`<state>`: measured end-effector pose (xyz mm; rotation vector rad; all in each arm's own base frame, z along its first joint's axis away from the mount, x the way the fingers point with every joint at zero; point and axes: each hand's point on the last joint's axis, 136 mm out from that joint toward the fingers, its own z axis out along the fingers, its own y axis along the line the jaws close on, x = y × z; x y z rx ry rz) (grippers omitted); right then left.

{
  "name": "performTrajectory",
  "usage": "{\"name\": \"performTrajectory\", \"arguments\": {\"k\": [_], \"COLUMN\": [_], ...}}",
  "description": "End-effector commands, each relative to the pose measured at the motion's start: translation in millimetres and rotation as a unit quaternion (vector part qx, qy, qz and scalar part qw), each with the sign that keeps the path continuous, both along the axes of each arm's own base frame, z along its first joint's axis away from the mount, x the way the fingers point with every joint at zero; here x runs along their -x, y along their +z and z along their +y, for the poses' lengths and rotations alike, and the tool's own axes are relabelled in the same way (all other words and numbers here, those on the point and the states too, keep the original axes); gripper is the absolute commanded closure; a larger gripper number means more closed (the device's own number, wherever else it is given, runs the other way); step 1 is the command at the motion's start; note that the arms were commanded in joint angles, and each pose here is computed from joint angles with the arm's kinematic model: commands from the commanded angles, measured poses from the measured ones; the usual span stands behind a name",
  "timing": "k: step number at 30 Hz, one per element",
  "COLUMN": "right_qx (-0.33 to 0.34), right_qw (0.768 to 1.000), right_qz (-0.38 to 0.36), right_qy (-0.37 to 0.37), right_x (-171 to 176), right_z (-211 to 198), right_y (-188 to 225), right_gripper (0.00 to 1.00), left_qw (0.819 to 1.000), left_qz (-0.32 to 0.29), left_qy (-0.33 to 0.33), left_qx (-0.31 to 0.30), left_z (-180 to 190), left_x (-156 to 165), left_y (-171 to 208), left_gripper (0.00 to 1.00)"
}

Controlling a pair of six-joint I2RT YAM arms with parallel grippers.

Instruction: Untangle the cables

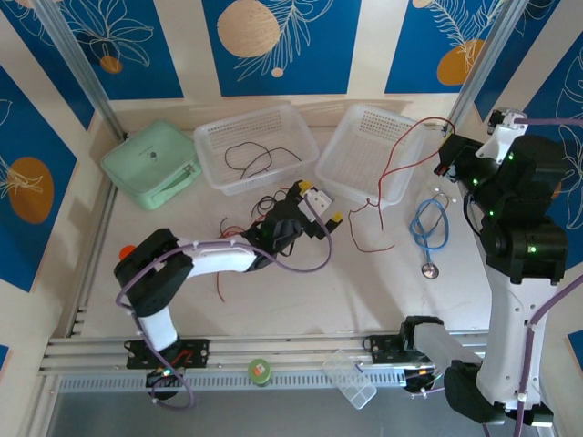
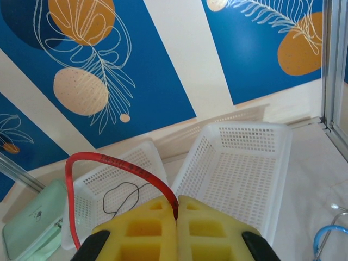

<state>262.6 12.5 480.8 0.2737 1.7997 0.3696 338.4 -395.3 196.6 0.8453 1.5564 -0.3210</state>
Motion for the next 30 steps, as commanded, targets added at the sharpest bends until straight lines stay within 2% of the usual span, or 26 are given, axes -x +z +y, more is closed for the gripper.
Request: {"name": "performTrajectory", "arguments": {"k": [1,8,15,23,30], "right_qx": [-0.004,0.014,0.019,0.022,0.021], "right_qw": [1.0,0.996,0.992,0.989,0.992], "right_qz": [-0.018,-0.084,-0.12,-0.139,-0.114], "right_qy": [0.009,-0.008,-0.024,-0.052,-0.056], "right_x": [-6.7,-24.9,-74.6,-154.3,-217.1], "right_z": [3.7,-4.2,-14.0,-30.5,-34.1], "right_y": [12.3,82.2,126.1,130.7,97.7], "right_gripper": [1.0,1.0,1.0,1.0,1.0], "left_qw": [1.0,1.0,0.999,0.997,0.995], "left_qz": [-0.01,-0.008,0.0,0.018,0.031], "left_qy": [0.017,0.03,0.045,0.068,0.084], "left_qx": [-0.017,0.005,0.028,0.043,0.049], "left_z": [16.6,44.0,80.4,108.7,126.3], "left_x": [2.6,19.0,41.7,55.9,64.2], "left_y": [5.6,24.3,40.4,44.8,47.4], "left_gripper": [0.0,0.01,0.0,0.0,0.0]}}
